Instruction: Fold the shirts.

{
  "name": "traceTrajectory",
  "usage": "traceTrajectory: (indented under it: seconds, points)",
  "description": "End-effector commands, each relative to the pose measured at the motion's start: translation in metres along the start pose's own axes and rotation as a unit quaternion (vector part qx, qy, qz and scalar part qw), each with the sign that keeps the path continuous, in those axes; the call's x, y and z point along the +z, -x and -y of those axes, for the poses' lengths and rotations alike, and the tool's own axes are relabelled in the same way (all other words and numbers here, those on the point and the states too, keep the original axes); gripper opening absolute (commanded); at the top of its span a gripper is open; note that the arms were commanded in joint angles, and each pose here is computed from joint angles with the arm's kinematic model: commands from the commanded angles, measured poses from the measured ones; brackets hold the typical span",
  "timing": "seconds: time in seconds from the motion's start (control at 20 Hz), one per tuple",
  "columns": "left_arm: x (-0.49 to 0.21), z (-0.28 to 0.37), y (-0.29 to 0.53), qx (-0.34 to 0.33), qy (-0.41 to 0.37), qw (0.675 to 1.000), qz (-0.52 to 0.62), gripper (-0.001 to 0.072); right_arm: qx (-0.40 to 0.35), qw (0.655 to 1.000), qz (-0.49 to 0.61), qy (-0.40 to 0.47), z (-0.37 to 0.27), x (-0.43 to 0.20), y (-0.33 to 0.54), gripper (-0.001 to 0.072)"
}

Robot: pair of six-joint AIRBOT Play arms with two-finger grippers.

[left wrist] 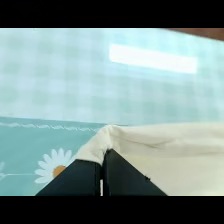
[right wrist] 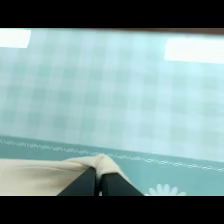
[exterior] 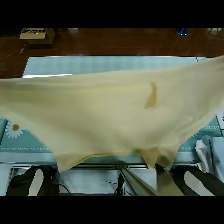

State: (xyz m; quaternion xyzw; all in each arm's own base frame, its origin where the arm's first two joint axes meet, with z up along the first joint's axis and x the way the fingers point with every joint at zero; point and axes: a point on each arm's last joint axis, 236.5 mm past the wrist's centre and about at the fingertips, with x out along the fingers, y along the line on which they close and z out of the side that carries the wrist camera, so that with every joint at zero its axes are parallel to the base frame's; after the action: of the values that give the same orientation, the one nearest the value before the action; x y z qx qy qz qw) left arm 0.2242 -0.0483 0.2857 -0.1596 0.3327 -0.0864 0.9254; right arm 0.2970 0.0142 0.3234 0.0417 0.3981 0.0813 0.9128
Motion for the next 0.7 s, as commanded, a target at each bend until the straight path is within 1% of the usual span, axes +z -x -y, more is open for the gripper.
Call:
traceTrajectory:
  seconds: [0.0, 0.15, 0.35, 0.65]
  points:
    - [0.004, -0.034, -0.076, -0.018, 0.048, 0.998, -0.039, 0.0021, 0.069, 0.992, -0.1, -0.02, 0.012, 0.006, -0.107, 0.0026]
    - [0.017, -0.052, -0.132, -0.026, 0.07, 0.995, -0.06, 0.0021, 0.089, 0.988, -0.12, -0.038, 0.027, 0.014, -0.182, 0.0026]
    - [0.015, -0.051, -0.22, -0.041, 0.076, 0.992, -0.088, 0.0022, 0.1, 0.99, -0.101, -0.001, 0.029, 0.027, -0.256, 0.0026]
    - [0.032, -0.057, -0.318, -0.022, 0.073, 0.997, -0.022, 0.0021, 0.066, 0.997, -0.022, -0.038, 0.061, 0.058, -0.334, 0.0026]
